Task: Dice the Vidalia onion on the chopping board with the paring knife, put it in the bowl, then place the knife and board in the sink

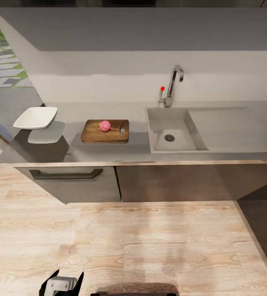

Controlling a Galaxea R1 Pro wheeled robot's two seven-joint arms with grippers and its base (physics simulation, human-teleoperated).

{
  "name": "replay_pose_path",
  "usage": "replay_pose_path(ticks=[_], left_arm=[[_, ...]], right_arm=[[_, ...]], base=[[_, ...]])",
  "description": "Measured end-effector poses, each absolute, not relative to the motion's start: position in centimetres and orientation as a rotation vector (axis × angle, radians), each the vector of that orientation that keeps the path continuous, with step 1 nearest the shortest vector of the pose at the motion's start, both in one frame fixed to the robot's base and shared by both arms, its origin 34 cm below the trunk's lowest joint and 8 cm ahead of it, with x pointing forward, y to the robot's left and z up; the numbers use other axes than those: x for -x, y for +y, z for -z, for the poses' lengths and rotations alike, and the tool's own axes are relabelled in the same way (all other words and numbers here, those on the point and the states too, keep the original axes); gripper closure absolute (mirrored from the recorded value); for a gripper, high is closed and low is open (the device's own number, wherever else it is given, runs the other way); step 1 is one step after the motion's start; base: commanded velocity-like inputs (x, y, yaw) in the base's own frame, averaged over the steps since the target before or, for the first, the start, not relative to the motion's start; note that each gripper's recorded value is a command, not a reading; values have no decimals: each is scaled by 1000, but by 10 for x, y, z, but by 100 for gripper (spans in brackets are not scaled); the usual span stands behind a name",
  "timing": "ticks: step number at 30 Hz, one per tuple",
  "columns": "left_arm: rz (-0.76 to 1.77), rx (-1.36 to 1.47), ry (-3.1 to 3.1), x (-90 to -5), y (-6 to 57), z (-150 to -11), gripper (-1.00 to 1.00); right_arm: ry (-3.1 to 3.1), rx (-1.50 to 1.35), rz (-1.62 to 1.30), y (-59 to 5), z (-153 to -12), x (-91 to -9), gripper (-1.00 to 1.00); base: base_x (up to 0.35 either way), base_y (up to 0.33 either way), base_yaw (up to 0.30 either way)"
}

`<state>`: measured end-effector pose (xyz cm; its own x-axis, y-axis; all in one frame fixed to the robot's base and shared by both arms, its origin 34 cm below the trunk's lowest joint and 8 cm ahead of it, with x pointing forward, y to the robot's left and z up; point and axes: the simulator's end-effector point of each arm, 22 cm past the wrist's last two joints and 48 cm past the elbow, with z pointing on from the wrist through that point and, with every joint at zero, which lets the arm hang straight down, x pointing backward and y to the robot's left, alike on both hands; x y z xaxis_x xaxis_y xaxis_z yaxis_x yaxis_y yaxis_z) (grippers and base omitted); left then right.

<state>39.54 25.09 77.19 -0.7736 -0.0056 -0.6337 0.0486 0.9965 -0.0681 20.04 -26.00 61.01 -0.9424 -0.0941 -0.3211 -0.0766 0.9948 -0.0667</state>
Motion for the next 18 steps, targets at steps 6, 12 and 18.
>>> replay_pose_path(ticks=[6,12,18], left_arm=[[46,-36,2460,-331,270,-753,-100],[-1,4,2423,-285,285,-739,-100],[-38,16,2480,-241,293,-723,-100]], right_arm=[[2724,109,68,-258,-614,-239,-100],[2704,81,81,-263,-615,-249,-100],[2700,16,128,-277,-616,-251,-100]], base=[[0,0,0],[0,0,0],[0,0,0]])
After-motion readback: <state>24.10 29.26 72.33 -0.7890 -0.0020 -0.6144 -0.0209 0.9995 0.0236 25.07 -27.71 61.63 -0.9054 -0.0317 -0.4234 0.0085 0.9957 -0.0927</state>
